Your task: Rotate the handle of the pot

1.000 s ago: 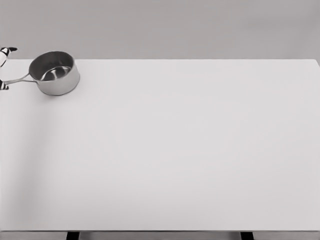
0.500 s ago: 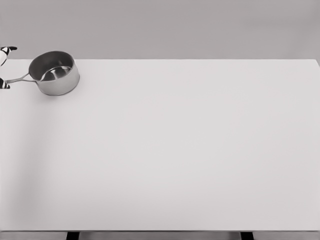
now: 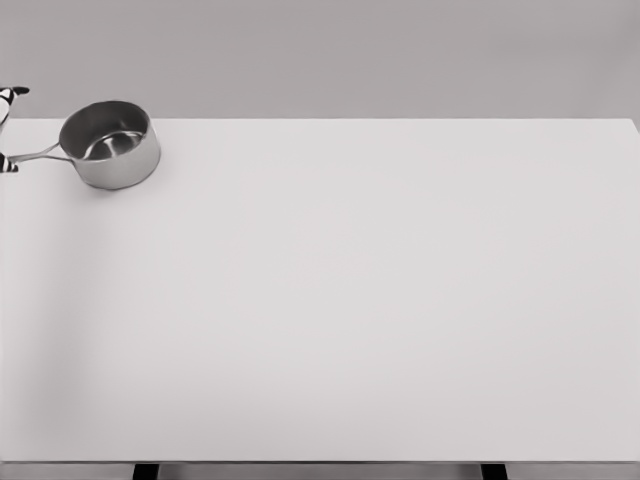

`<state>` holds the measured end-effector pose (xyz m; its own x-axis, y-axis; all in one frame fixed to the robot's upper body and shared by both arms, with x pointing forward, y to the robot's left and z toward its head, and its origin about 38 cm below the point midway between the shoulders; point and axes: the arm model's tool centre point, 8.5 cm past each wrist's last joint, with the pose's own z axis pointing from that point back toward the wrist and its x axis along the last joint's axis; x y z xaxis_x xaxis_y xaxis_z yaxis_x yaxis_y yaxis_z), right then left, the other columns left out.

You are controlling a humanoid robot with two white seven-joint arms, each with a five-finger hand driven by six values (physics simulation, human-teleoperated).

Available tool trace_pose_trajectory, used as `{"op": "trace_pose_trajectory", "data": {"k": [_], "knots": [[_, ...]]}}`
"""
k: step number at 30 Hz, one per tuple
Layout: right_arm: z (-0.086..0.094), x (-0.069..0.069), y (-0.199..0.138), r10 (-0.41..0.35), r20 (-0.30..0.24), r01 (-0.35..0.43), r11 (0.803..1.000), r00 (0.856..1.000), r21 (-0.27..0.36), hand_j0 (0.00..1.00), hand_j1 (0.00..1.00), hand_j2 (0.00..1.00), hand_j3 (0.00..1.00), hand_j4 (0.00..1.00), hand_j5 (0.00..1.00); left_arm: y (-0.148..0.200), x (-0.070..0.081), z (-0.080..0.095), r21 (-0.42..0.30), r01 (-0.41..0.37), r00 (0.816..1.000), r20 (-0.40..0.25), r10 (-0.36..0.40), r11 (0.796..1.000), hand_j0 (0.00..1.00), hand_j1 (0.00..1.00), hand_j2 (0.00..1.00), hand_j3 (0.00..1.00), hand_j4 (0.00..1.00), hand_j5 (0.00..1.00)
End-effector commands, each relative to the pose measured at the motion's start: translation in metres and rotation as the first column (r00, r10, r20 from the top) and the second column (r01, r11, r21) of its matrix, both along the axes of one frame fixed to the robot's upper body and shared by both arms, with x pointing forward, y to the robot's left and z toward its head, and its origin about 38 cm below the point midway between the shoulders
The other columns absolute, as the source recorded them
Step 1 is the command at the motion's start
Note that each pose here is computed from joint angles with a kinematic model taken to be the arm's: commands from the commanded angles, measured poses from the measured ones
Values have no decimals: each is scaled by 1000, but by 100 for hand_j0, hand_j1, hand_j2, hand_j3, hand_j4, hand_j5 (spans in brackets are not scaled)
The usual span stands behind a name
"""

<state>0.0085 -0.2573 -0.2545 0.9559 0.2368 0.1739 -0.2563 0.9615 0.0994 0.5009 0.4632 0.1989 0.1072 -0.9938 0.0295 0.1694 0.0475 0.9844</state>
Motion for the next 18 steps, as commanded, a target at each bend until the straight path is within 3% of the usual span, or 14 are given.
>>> {"op": "trace_pose_trajectory", "data": {"k": [1, 18], "knots": [[0, 0, 0, 0, 0, 0, 1000, 1000, 0, 100, 100, 100, 100, 100, 100, 0, 0, -4, -5, -5, 1000, -6, 5, 1000, 100, 100, 100, 100, 100, 100], [0, 0, 0, 0, 0, 0, 1000, 1000, 0, 100, 100, 100, 100, 100, 100, 4, 6, -8, -25, -31, 999, -19, 31, 999, 100, 100, 100, 100, 100, 100]]}}
